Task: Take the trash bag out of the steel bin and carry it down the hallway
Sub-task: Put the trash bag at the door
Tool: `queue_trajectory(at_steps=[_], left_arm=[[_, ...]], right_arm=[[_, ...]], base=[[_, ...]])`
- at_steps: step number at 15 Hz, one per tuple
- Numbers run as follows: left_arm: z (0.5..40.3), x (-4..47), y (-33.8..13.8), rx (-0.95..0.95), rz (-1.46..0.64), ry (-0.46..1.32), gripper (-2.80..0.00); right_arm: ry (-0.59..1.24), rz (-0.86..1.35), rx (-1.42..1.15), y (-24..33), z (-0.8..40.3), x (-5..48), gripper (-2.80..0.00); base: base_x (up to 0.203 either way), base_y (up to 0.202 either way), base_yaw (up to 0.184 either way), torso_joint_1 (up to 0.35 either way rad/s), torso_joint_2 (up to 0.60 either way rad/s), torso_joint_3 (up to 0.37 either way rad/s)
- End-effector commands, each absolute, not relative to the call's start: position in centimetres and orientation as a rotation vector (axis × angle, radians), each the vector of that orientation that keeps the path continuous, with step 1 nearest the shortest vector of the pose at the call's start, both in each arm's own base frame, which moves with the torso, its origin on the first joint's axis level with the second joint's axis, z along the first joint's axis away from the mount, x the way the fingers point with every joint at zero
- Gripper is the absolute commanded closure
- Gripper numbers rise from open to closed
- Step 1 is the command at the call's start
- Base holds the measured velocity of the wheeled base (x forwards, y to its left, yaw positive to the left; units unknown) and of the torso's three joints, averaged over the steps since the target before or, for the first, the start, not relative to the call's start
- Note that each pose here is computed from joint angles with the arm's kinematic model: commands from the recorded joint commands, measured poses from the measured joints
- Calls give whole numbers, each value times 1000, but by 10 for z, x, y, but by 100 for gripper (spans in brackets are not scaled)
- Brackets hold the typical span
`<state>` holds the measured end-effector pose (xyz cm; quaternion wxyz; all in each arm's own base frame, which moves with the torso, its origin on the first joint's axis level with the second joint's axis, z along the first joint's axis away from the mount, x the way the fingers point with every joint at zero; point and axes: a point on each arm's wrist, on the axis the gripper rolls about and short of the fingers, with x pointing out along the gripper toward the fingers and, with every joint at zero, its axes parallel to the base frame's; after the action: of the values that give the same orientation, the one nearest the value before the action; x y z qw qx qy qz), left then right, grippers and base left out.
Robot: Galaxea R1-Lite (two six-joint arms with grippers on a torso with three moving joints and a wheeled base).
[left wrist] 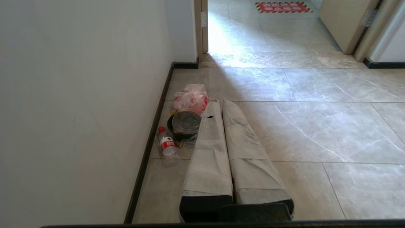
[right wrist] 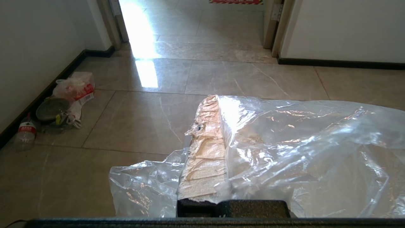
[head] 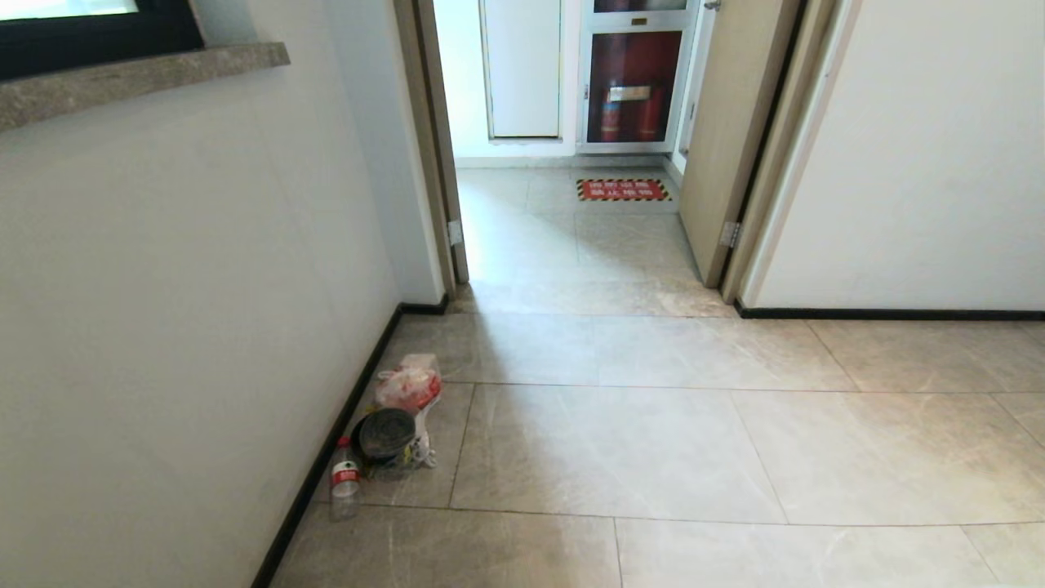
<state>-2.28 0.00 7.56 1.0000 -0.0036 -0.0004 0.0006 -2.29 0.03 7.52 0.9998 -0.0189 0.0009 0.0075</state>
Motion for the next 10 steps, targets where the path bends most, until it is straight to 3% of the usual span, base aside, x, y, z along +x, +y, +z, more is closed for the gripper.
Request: queue_trajectory(at_steps=[1,10], left_arm=[[75,-23,0,-8,0,0,0],[75,-23,0,-8,0,0,0]], right_arm=[[4,15,-38,0,75,-23,0],[6,15,-38,0,75,-23,0]], base=[[194,0,0,-2,-2,-2],[192,0,0,3,2,4]])
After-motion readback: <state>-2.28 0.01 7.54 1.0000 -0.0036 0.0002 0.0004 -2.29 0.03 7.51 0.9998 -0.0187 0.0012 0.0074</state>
